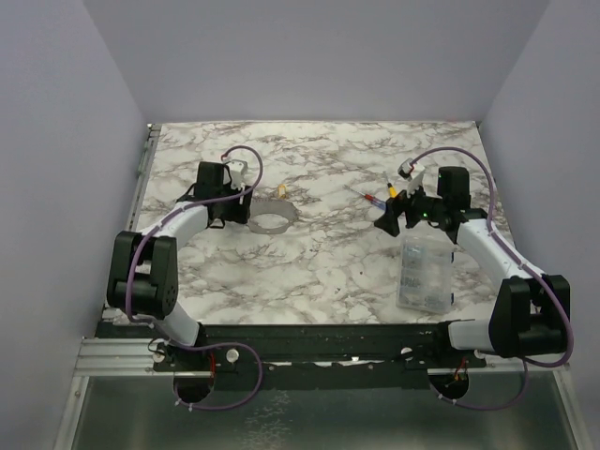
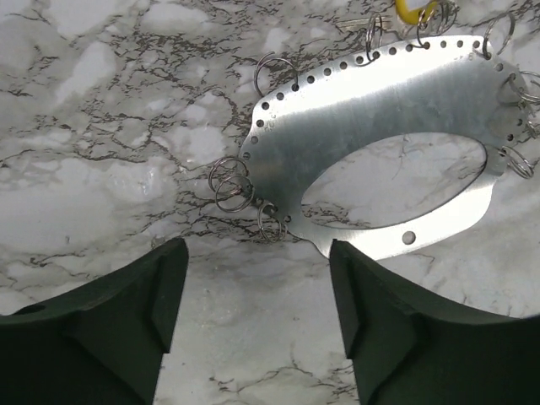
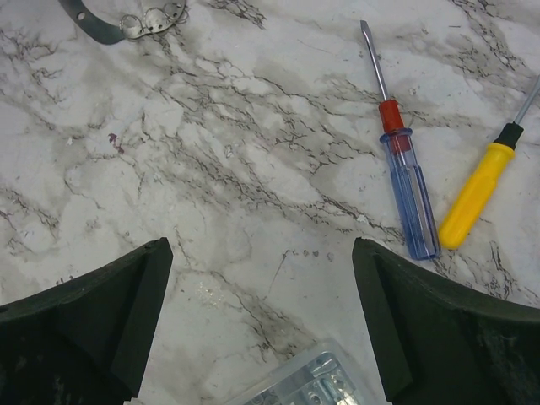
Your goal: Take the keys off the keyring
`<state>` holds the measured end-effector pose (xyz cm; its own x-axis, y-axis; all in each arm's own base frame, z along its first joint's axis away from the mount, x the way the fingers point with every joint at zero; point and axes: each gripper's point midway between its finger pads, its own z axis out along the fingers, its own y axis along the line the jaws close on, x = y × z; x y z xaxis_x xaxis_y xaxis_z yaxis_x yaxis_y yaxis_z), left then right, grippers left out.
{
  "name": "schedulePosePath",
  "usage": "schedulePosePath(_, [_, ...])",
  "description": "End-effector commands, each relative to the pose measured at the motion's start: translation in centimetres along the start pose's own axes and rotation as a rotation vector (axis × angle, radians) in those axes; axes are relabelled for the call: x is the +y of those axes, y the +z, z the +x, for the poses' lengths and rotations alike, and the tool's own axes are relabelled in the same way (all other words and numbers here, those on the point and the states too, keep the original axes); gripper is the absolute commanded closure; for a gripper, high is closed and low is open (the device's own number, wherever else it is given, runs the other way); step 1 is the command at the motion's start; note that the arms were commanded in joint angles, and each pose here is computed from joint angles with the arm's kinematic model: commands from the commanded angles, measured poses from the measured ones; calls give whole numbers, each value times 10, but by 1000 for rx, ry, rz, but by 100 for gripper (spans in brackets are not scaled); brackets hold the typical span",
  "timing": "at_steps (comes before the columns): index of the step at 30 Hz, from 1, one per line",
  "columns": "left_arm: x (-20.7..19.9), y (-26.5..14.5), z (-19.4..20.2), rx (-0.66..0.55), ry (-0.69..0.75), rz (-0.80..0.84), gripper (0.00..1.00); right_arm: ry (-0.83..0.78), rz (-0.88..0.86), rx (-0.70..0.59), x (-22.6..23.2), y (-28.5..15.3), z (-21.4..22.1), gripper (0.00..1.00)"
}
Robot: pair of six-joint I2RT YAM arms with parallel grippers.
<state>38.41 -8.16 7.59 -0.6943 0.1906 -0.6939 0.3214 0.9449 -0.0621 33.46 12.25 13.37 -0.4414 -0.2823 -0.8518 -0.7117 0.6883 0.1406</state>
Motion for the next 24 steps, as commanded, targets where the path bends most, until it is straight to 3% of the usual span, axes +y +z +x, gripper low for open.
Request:
schedulePosePath(1, [-7, 29, 4, 32, -78, 44, 35, 14, -38, -1, 6, 5, 3, 0])
schedulePosePath(13, [-16, 60, 33, 92, -175, 95, 62, 0, -51, 5, 10, 10, 5, 0])
schedulePosePath(20, [-17, 45, 24, 53, -181, 85, 63, -30, -67, 19, 16, 19, 3, 0])
schedulePosePath(24, [-17, 36, 22, 41, -193, 67, 69, -62, -70, 23, 20, 23, 0, 0])
